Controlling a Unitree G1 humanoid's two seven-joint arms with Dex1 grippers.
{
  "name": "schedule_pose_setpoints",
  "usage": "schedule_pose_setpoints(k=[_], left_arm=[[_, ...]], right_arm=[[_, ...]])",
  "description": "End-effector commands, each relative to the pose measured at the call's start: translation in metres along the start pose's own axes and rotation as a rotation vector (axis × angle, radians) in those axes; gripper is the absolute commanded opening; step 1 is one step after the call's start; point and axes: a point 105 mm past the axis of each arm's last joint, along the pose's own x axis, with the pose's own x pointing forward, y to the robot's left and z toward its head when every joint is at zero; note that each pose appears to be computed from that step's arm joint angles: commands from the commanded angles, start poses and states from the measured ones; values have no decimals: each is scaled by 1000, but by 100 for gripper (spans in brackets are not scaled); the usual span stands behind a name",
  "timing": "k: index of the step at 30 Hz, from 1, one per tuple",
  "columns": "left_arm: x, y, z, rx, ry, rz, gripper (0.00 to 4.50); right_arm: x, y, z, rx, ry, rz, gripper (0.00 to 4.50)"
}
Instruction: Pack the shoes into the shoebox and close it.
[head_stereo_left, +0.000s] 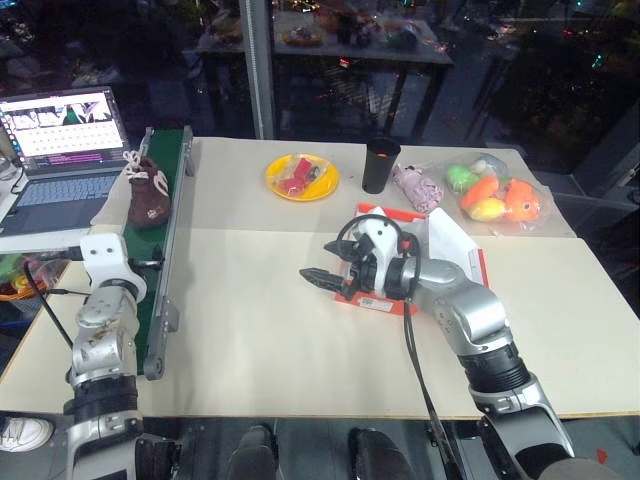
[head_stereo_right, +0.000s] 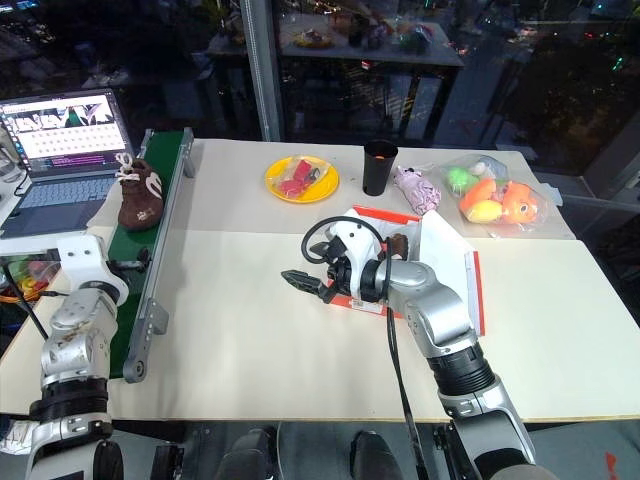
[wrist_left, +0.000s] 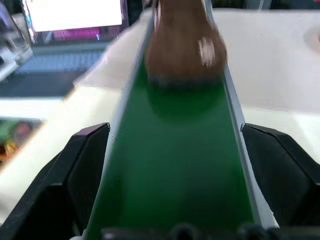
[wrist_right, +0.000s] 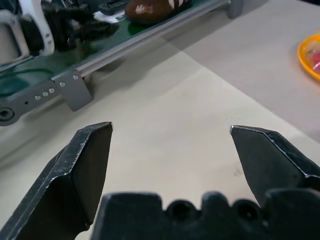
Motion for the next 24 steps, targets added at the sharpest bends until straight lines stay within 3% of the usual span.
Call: schedule_pose_setpoints(k=[1, 10, 13, 16, 22, 24], left_arm=[[9, 3, 27, 19, -74, -9, 450], [28, 2, -2, -18, 82, -58, 450], [26, 3, -23, -59, 178, -54, 371], [25, -1, -25, -63, 182, -68, 270], [28, -11, 0, -92, 91, -84, 71], [30, -17, 12, -92, 53, -104, 27]], right_arm=[[-6, 0, 15, -45, -49, -19, 444], [-8, -2, 15, -55, -42, -36, 444], [-9, -4, 15, -68, -33, -44, 450], [-10, -4, 16, -69, -32, -48, 450], [-11, -4, 17, -66, -32, -49, 450], [-10, -4, 18, -67, -32, -50, 450]])
